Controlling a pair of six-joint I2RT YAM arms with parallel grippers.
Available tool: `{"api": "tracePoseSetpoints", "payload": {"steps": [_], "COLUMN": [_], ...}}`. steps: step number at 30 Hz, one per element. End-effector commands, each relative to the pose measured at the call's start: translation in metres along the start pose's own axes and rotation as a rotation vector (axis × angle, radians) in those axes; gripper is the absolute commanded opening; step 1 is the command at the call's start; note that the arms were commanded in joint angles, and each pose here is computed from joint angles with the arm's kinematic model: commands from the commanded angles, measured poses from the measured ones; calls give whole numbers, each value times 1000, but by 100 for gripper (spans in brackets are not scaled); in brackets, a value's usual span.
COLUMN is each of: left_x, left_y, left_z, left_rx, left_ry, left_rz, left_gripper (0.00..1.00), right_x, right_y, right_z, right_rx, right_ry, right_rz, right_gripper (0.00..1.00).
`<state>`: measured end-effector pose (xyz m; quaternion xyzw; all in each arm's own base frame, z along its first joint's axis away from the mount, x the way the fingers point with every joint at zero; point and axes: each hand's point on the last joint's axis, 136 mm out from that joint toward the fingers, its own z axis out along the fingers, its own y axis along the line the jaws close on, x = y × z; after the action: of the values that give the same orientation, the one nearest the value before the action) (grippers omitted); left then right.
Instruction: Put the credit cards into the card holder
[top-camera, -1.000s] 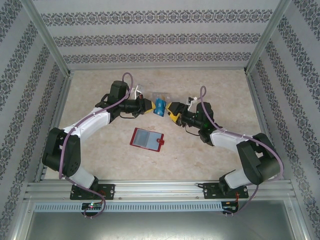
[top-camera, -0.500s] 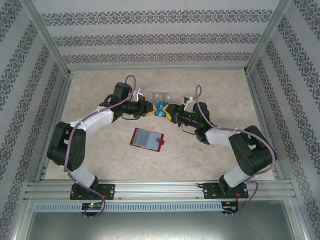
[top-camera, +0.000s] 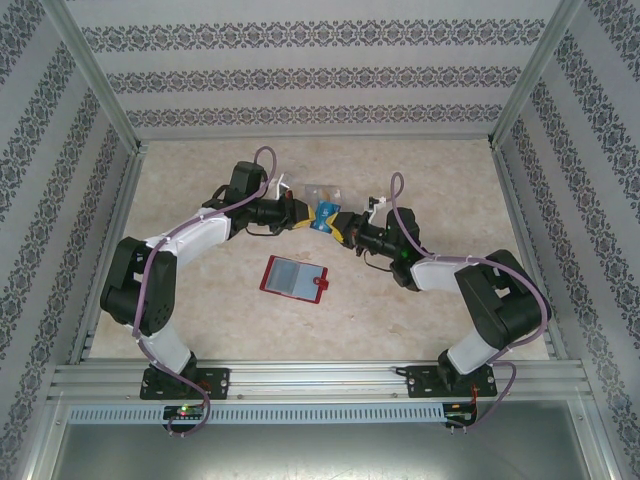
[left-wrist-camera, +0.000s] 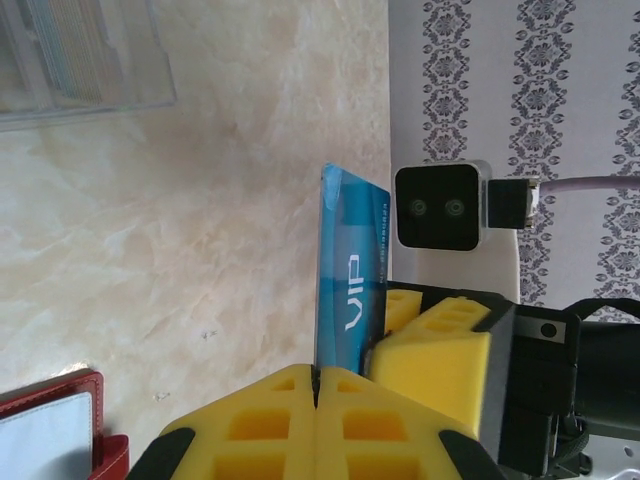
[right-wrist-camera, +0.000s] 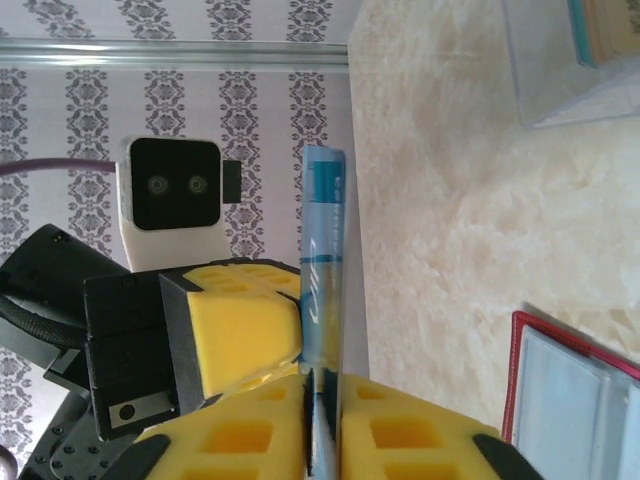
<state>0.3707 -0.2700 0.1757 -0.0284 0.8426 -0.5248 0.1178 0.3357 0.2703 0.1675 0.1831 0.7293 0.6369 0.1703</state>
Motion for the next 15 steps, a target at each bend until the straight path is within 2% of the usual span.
{"api": "tracePoseSetpoints", "payload": {"steps": [1,2,3,4,5,6,9,13,15], "left_x": [4,5,7,9,11,14,26,47,61], "left_y": [7,9,11,13,18,24,48,90,111], "left_z": [3,3,3,3,1,-1,-19,-54,-70], "left_rx": [-26,-31,-36,-46,-64,-94,-224,-453,-569], "left_ry": [22,22,26,28,29,31,21,-13,-20], "left_rz": [12,6,2,-1,-2,-1,-6,-23,-16], "left_gripper": [0,0,5,14,29,37,43,47,56], "right_x": [7,12,16,22,30,39,68,100,112], "right_y": [3,-4,-11,-16,-22,-30,-52,-67,-75], "right_z": [-6,-9,-10,-11,-11,-10,-7,2,7], "right_rx": [-29,-15,3,15,33,68,158,200,214], "right_ry": [16,15,14,16,21,28,28,53,65], "right_rz": [-53,-49,-45,-49,-65,-80,-98,-98,-101], "right_gripper": [3,0,0,0,0,0,0,0,0]}}
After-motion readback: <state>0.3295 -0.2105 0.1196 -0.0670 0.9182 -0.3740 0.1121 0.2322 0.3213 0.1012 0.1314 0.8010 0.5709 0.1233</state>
